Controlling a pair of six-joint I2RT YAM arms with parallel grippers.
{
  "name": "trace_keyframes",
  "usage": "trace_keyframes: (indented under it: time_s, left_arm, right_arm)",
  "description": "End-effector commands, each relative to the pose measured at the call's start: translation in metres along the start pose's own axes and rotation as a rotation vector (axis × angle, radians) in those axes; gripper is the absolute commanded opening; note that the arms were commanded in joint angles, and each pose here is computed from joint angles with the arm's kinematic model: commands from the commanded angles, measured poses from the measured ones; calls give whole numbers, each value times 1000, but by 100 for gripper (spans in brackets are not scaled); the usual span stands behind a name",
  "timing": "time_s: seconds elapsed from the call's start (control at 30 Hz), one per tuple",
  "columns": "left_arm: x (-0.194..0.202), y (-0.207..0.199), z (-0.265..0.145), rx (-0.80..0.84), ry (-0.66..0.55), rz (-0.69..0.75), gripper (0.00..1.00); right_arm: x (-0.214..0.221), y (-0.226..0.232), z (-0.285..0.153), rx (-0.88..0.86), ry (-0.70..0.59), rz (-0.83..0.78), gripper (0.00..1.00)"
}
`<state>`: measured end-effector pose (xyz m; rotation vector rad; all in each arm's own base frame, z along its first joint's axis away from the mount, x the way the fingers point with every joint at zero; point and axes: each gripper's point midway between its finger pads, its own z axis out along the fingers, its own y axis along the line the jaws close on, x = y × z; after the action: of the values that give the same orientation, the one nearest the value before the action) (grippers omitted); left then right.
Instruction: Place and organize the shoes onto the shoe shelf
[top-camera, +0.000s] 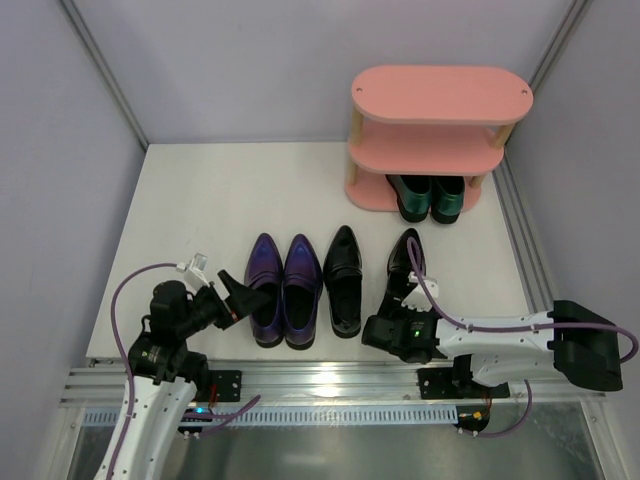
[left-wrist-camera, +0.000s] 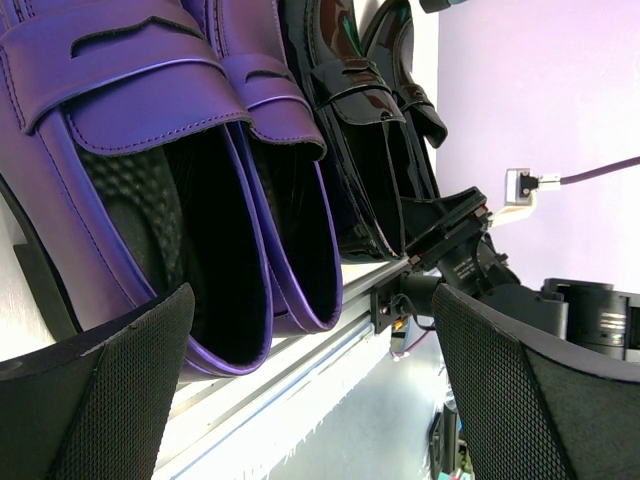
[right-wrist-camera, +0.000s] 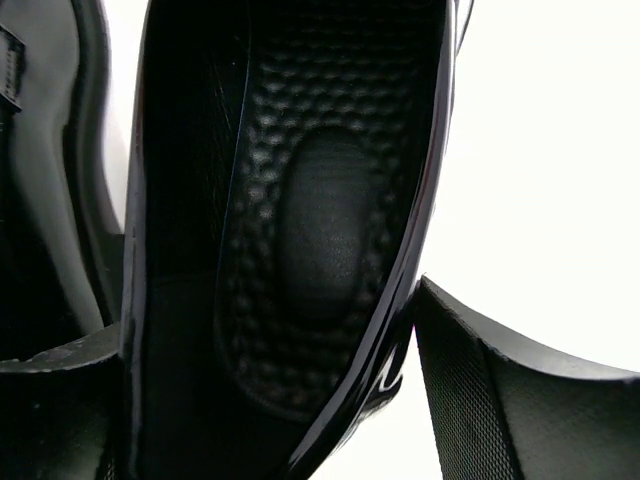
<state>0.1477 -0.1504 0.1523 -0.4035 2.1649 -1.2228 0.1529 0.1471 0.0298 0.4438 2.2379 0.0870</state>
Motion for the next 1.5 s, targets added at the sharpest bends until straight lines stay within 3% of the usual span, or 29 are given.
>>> trace_keyframes:
  time_s: [0.0,0.27,0.3,0.37,0.4,0.57,0.67,1.03,1.1,1.17,1.23,1.27,1.3,1.37,1.47]
  left_arm:
    - [-1,-9,-1,45,-2,15,100]
    - [-1,-8,1,46,-4,9,100]
    - [-1,-8,1,48,-4,9,100]
    - [-1,-8,2,51,-2,3,100]
    - [-1,-9,2,57,-1,2,100]
    - [-1,-11,1,61,0,5,100]
    - [-2,-11,1,61,-2,5,100]
    - [-1,-13,-2,66,-4,16,100]
    - [0,-12,-2,62,-1,14,100]
    - [-1,-12,-2,61,-2,15,100]
    - [0,-13,-3,62,-3,21,100]
    - [-1,-13,-3,61,-4,20,100]
    - [0,-13,-3,61,-4,22,100]
    - [0,-13,-3,62,-7,21,100]
    - [0,-13,-3,62,-5,22,100]
  right_arm:
    - [-7,-12,-12,70,41,-112,4]
    - [-25,-22,-35,126,87,-254,4]
    - [-25,-25,-35,134,85,-248,17]
    - [-18,-35,-32,155,100,-247,31]
    - [-15,-37,-31,161,105,-238,45]
    - [-6,-43,-26,183,116,-229,68]
    - [-9,-42,-26,210,102,-228,97]
    - [-26,-37,-21,290,15,-180,100]
    - [-22,-41,-15,290,34,-189,97]
    - [-9,-36,-7,246,80,-165,82]
    - [-3,-28,-3,191,107,-148,48]
    - [0,-32,-3,192,121,-151,25]
    - [-1,-31,-4,179,118,-143,16]
    - [-1,-32,-5,171,125,-151,4]
    - [-7,-33,-11,170,128,-168,4]
